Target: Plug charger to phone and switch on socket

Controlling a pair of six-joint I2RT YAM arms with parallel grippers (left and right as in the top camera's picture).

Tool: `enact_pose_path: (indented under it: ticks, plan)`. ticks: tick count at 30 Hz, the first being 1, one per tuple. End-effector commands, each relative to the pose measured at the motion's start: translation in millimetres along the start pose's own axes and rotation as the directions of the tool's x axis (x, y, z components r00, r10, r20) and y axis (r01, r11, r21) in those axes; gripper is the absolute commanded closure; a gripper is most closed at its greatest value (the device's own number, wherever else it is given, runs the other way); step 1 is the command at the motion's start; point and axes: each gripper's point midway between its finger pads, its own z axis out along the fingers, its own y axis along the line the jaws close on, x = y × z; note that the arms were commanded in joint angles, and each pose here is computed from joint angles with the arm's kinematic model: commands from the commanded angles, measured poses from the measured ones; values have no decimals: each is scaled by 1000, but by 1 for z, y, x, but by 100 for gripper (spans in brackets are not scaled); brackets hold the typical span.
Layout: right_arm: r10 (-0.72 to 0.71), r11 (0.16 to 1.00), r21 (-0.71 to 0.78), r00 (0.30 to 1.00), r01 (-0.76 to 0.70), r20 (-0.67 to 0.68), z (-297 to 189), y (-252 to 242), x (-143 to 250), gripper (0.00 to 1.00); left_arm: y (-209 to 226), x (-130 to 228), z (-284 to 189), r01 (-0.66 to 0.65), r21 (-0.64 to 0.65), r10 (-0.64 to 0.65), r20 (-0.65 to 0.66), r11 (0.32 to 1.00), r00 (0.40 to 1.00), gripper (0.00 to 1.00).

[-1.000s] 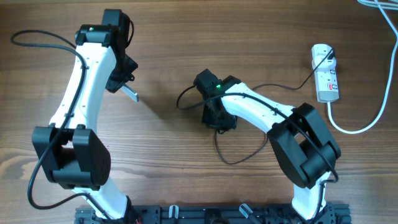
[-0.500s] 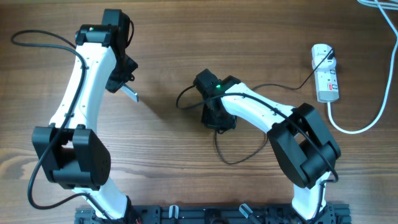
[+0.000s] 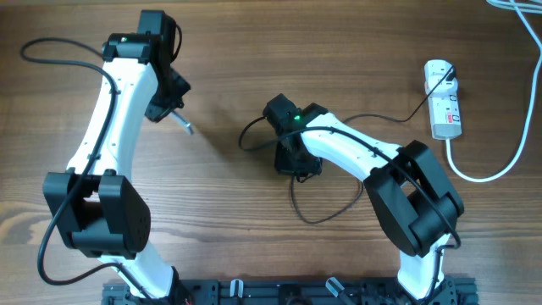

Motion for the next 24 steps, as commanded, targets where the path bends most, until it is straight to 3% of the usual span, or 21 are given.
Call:
enact_pose_path:
  ticks: [1, 4, 9, 13, 15, 20, 24]
  plan:
    - [-70, 996, -52, 997, 71, 15, -16, 7, 0, 96, -54, 27, -26, -262, 353, 308, -79, 898, 948, 96]
    - [-143, 969, -198, 989, 150, 46, -56, 29, 8, 96, -98, 52, -56, -353, 647, 494, -43, 676, 869, 96]
    - [-305, 834, -425, 936, 351, 175, -139, 58, 35, 96, -126, 60, -86, -336, 799, 538, 18, 499, 843, 96]
    - [-342, 766, -470, 897, 439, 280, -184, 65, 56, 96, -147, 77, -125, -305, 917, 601, 96, 257, 794, 96]
    - [-323, 758, -490, 901, 430, 291, -196, 68, 64, 96, -152, 84, -134, -296, 933, 618, 113, 203, 778, 96]
    - [-249, 809, -459, 921, 368, 301, -195, 63, 55, 96, -160, 110, -139, -334, 931, 670, 157, 144, 725, 96]
    - [-193, 848, -408, 914, 339, 358, -196, 56, 37, 96, -166, 122, -136, -368, 916, 688, 167, 156, 706, 96]
